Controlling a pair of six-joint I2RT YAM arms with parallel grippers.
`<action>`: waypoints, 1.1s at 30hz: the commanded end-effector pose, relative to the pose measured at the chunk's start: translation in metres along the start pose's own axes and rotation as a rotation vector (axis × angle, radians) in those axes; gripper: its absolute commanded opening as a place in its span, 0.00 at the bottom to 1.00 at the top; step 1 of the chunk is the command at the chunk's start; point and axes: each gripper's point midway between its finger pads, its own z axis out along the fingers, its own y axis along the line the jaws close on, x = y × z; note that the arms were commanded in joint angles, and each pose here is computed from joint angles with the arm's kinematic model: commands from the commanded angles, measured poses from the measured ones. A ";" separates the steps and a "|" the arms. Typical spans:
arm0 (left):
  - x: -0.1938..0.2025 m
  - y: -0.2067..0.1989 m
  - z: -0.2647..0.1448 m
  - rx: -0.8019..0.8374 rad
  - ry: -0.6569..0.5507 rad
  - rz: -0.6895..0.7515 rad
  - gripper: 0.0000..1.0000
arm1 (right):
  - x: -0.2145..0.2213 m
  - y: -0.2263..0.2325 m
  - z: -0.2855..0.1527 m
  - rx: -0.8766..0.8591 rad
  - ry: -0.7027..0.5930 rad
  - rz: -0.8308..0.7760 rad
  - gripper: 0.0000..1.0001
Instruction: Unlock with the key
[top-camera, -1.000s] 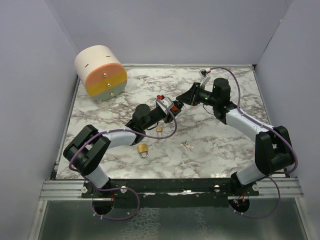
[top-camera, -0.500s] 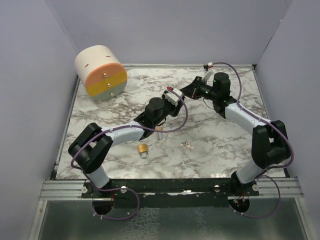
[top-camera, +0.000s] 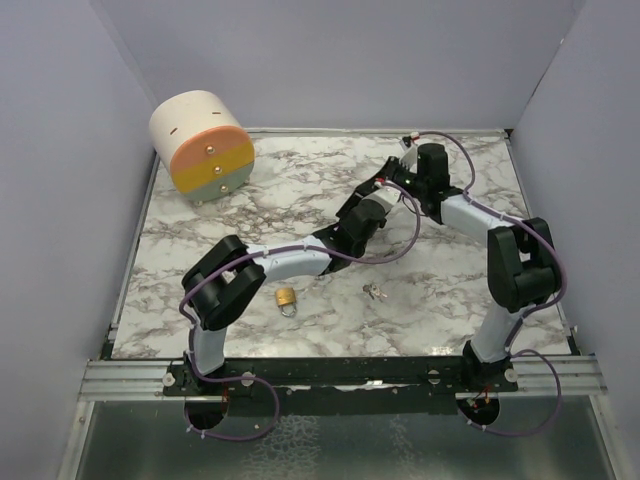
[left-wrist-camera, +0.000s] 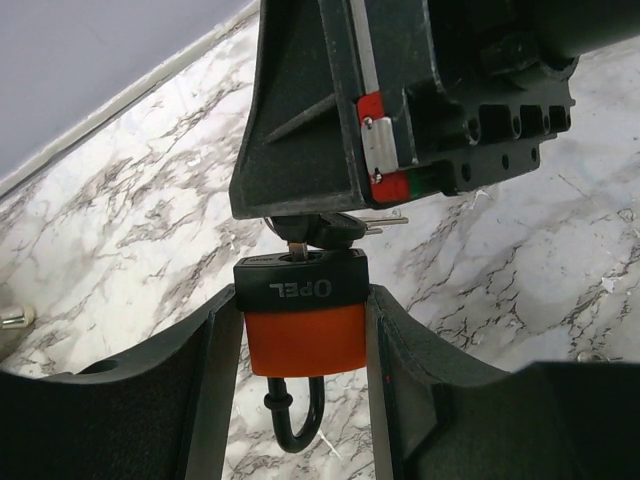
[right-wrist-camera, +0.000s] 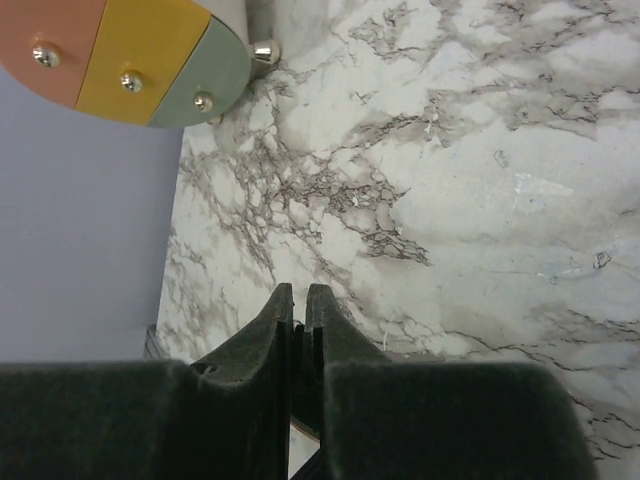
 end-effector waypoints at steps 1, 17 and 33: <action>-0.050 0.004 -0.008 -0.030 -0.108 -0.126 0.00 | 0.003 0.011 -0.004 -0.053 0.026 0.054 0.20; -0.010 0.070 0.005 -0.017 0.043 -0.442 0.00 | -0.054 -0.050 -0.071 0.122 -0.098 -0.062 0.60; -0.071 0.052 0.010 0.137 -0.043 -0.814 0.00 | 0.013 -0.032 -0.040 0.160 0.023 -0.175 0.61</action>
